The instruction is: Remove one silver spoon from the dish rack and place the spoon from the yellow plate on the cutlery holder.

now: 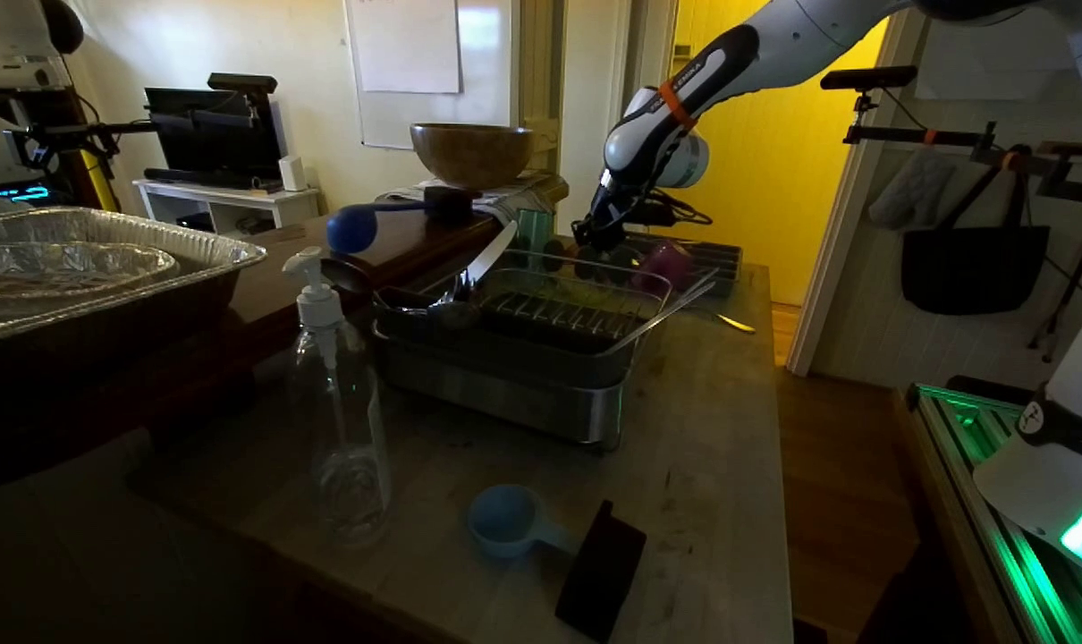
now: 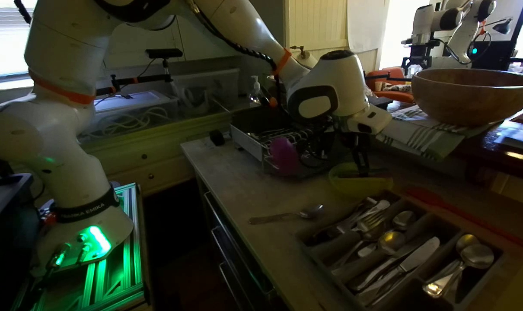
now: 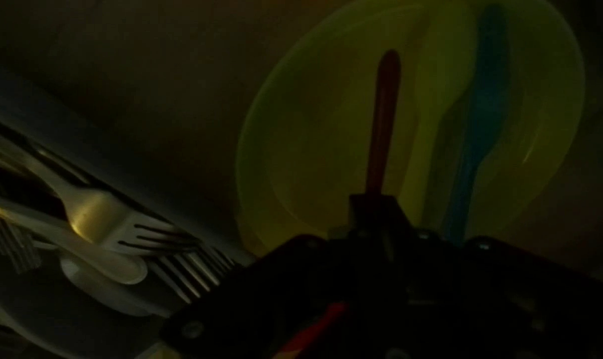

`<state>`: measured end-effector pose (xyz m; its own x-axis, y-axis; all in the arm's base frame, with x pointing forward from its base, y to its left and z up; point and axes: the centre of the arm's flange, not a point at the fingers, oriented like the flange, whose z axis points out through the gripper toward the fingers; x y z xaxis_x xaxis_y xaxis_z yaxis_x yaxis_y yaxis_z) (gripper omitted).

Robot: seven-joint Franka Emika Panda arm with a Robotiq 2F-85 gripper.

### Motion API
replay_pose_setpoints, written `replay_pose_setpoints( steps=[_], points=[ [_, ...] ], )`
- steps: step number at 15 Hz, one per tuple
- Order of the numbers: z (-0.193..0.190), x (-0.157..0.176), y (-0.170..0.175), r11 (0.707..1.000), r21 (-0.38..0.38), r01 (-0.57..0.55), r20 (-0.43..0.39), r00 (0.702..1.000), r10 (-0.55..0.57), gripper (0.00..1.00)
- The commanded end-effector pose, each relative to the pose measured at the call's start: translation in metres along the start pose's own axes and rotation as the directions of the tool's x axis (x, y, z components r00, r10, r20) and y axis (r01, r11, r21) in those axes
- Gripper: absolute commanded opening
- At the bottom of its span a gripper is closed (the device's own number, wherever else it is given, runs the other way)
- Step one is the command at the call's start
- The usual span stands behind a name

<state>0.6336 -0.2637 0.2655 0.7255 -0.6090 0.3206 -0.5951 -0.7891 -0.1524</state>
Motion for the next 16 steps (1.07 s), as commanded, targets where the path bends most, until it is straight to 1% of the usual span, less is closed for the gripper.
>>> replay_pose_setpoints(
  steps=[1, 6, 9, 12, 14, 16],
  points=[
    [-0.022, -0.013, -0.005, 0.996, -0.064, -0.054, -0.002, 0.999, 0.054, 0.02],
    [-0.053, -0.013, 0.003, 0.998, -0.052, -0.030, 0.005, 1.000, 0.030, 0.02],
    [-0.072, -0.016, 0.012, 0.999, -0.051, 0.016, 0.014, 1.000, -0.015, 0.02],
    [-0.085, -0.019, 0.025, 0.993, -0.065, 0.103, 0.035, 0.994, -0.101, 0.02],
    [-0.091, -0.021, 0.037, 0.980, -0.083, 0.181, 0.060, 0.983, -0.176, 0.02],
    [-0.095, -0.023, 0.049, 0.961, -0.108, 0.253, 0.076, 0.966, -0.246, 0.02]
  ],
)
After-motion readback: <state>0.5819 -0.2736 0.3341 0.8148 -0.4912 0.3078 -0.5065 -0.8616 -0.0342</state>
